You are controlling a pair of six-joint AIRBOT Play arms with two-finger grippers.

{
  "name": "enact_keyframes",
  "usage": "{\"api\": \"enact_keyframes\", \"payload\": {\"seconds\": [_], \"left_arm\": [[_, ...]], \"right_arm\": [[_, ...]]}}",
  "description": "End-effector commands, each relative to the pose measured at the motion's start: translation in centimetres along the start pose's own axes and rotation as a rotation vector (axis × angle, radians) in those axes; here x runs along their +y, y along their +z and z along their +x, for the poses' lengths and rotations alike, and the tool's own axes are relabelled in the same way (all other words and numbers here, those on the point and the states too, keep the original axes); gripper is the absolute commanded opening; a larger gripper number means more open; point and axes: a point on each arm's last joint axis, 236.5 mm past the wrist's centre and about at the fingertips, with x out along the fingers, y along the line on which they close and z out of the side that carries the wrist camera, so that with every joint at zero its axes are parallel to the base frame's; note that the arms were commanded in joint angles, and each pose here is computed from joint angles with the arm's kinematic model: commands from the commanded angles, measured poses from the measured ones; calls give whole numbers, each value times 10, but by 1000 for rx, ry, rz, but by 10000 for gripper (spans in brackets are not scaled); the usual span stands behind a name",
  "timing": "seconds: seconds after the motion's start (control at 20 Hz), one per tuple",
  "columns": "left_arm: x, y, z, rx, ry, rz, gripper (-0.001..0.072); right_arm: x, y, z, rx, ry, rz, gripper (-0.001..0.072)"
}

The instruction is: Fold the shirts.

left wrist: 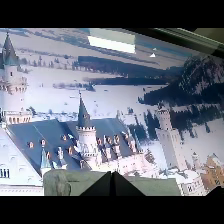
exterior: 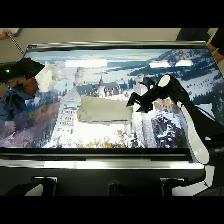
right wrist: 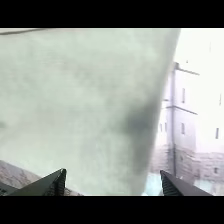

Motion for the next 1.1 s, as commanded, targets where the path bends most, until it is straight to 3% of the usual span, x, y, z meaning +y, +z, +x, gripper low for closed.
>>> {"api": "enact_keyframes", "payload": {"seconds": [0.0,0.3,0.4,0.45,0.55,0.8,1.05], "left_arm": [[0,-2,0,9,1,27,21],[-1,-6,0,27,-3,50,21],[-1,-6,0,27,-3,49,21],[-1,-7,0,27,-3,50,21],[-1,-7,0,28,-3,50,22],[-1,-7,0,31,-3,49,21],[-1,-8,0,34,-4,50,21]], "right_arm": [[-31,-15,22,120,-32,95,686],[-15,7,58,92,103,203,655],[-8,11,63,88,150,231,580],[0,12,63,93,188,226,491],[21,10,57,102,278,187,47],[44,26,-30,-21,364,-4,51],[-63,49,-175,-333,147,162,50]]}}
